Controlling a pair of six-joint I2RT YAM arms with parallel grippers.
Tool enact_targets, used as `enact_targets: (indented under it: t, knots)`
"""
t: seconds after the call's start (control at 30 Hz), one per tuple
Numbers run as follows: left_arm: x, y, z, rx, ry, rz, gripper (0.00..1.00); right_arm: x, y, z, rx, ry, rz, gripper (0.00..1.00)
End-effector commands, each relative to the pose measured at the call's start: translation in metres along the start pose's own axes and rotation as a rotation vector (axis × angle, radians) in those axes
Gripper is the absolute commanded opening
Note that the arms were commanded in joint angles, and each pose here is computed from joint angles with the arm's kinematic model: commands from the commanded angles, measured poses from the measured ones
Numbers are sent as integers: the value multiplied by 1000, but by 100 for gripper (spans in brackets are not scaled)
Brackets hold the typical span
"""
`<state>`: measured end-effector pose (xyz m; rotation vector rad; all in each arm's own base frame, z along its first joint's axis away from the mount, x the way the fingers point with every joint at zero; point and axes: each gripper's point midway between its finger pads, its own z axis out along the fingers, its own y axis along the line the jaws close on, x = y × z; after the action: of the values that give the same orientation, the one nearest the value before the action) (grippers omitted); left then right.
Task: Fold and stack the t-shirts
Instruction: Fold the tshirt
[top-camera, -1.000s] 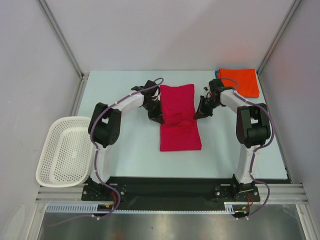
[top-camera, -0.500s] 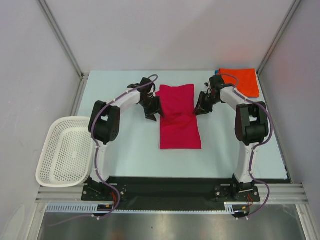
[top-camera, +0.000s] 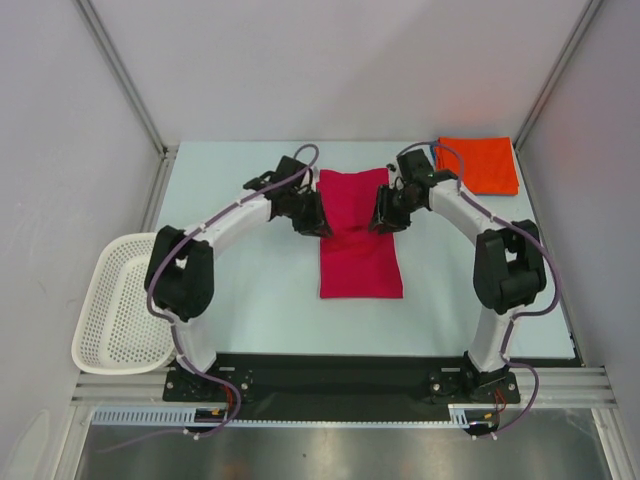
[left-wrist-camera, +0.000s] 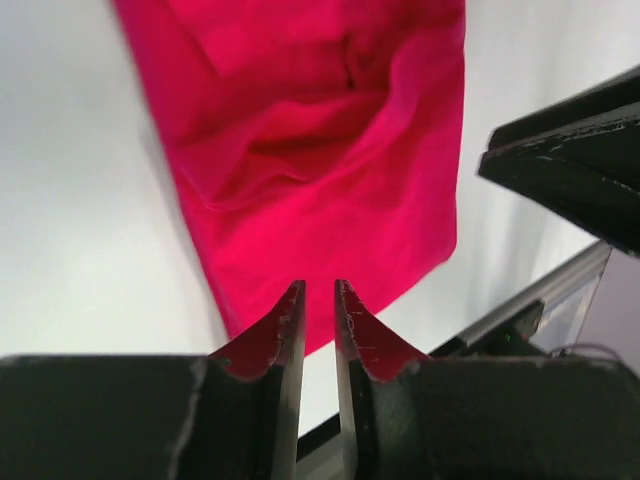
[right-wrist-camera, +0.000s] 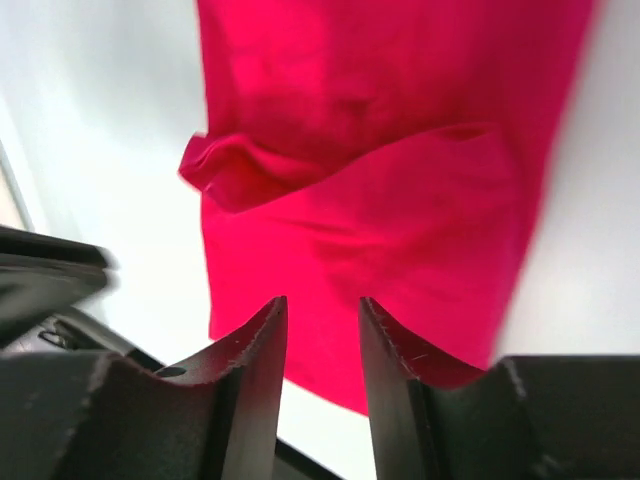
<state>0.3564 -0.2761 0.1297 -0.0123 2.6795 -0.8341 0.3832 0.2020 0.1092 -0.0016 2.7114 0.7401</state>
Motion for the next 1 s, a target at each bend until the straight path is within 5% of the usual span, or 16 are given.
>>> enact_targets:
  t: [0.0, 0.17, 0.4, 0.57, 0.97]
  knots:
    - [31, -4, 25, 49, 96, 3, 21, 6, 11, 9, -26, 6, 6, 41]
    - [23, 1, 25, 14, 51, 32, 30, -22, -2, 16, -1, -22, -21, 45]
    - [39, -4, 46, 98, 159, 19, 21, -17, 13, 35, -67, 45, 7, 18]
    - [46, 6, 60, 76, 208, -15, 19, -4, 7, 46, -83, 69, 49, 13]
    - [-18, 37, 94, 19, 146, 9, 25, -47, -50, 64, -71, -14, 141, 7]
